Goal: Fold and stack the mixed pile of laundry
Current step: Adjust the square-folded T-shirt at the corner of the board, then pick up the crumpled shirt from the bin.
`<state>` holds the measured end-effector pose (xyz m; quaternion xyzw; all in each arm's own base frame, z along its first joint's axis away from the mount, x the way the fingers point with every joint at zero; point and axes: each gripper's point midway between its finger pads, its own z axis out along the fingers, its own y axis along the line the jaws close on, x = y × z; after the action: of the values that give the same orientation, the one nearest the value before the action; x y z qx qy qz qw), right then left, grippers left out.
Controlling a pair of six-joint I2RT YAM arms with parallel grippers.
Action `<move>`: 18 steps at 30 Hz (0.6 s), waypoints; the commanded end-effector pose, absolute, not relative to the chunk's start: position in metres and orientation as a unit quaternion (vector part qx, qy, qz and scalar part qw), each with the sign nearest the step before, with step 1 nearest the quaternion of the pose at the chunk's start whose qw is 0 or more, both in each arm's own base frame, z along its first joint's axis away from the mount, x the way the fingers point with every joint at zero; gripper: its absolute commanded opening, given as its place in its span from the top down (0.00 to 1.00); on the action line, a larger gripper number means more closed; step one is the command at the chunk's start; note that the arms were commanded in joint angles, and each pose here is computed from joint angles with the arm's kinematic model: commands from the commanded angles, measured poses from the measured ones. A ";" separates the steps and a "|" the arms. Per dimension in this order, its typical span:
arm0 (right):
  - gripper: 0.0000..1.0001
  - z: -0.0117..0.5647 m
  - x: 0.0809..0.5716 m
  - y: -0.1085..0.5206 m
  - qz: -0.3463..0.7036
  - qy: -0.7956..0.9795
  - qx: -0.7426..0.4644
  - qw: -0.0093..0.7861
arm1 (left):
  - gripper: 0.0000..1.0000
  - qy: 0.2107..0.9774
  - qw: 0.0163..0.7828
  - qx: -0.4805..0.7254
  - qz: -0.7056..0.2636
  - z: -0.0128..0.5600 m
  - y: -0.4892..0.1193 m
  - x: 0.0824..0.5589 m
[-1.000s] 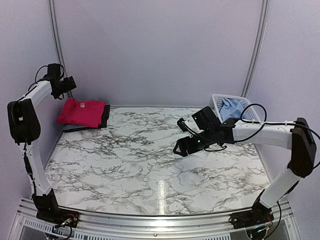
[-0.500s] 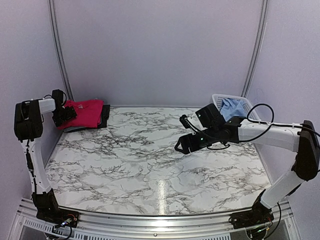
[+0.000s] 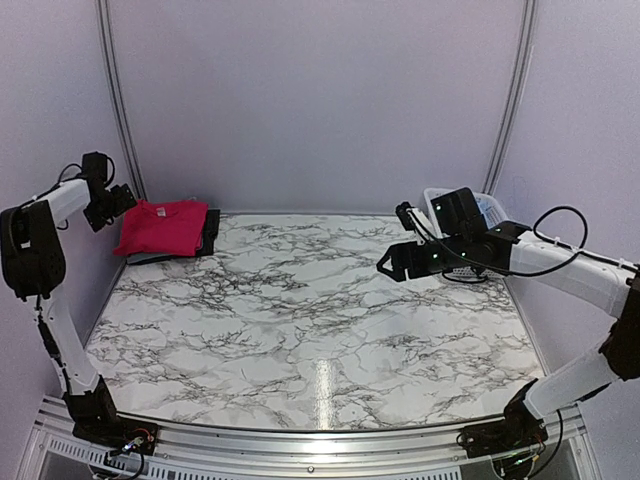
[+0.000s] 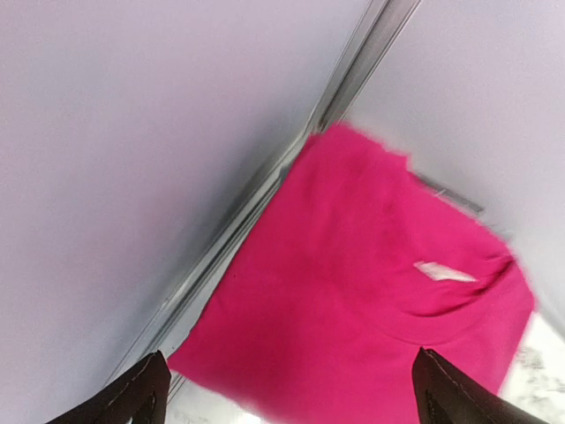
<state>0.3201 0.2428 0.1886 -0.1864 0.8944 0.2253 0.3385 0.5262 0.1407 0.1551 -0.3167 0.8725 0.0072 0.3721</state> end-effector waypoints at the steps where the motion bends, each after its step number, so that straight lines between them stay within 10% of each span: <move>1: 0.17 0.216 0.328 0.217 0.208 0.888 -0.175 0.371 | 0.01 0.855 0.422 -0.301 0.003 0.240 0.134 0.508; 18: 0.02 0.256 0.313 0.153 0.201 0.890 -0.098 0.398 | 0.01 0.899 0.425 -0.062 -0.080 0.284 -0.071 0.418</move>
<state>0.3288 0.1603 0.2531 -0.1116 0.8870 0.1930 0.4045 0.4461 -0.0403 0.3051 -0.1073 0.8777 -0.0826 0.4597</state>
